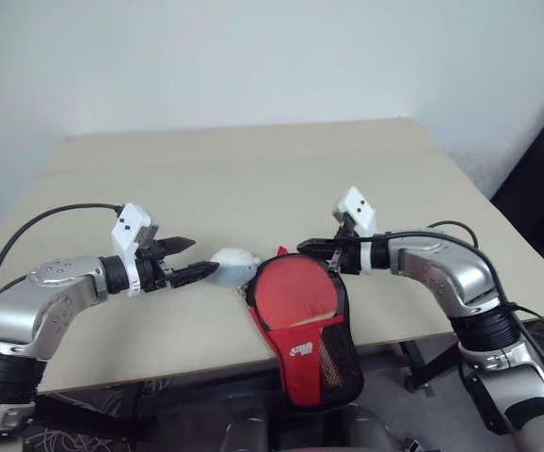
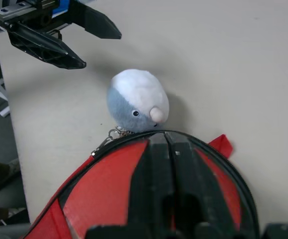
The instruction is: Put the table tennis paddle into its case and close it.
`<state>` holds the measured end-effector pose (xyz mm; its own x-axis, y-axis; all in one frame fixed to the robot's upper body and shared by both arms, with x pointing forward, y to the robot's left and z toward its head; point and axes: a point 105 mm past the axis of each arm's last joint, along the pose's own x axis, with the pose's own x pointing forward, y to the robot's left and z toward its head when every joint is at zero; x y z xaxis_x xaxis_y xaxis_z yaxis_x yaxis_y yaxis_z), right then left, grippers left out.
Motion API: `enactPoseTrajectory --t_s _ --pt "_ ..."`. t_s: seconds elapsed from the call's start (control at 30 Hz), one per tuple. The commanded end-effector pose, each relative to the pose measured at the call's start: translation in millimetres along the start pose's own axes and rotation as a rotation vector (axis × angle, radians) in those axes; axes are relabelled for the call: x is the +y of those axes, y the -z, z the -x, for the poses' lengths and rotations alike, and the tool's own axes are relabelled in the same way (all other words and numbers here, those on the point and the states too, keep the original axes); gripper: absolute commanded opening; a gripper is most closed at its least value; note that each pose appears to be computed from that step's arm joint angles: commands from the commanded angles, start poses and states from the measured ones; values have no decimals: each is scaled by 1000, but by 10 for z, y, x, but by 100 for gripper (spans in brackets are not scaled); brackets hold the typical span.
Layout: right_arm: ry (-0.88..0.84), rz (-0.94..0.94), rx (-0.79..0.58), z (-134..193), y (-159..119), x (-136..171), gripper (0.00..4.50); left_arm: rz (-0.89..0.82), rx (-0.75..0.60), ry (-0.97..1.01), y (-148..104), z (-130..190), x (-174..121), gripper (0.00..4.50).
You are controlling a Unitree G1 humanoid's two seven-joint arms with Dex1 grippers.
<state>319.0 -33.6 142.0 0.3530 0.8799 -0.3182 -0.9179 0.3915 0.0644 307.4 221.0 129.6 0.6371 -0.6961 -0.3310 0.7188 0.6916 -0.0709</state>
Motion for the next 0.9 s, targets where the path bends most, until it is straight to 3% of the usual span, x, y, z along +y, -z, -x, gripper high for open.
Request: enactPoseTrajectory --t_s 0.03,0.2,0.37,0.9 --pt "43 12 15 -135 93 -9 2 -22 -35 2 2 -74 52 449" --pt "78 -7 48 -275 296 -20 2 1 33 6 232 -192 128 449" --pt "99 -38 55 -415 489 -20 2 10 21 -3 284 -329 236 449" --pt "112 -77 77 -596 694 66 2 66 41 89 464 -603 103 449"
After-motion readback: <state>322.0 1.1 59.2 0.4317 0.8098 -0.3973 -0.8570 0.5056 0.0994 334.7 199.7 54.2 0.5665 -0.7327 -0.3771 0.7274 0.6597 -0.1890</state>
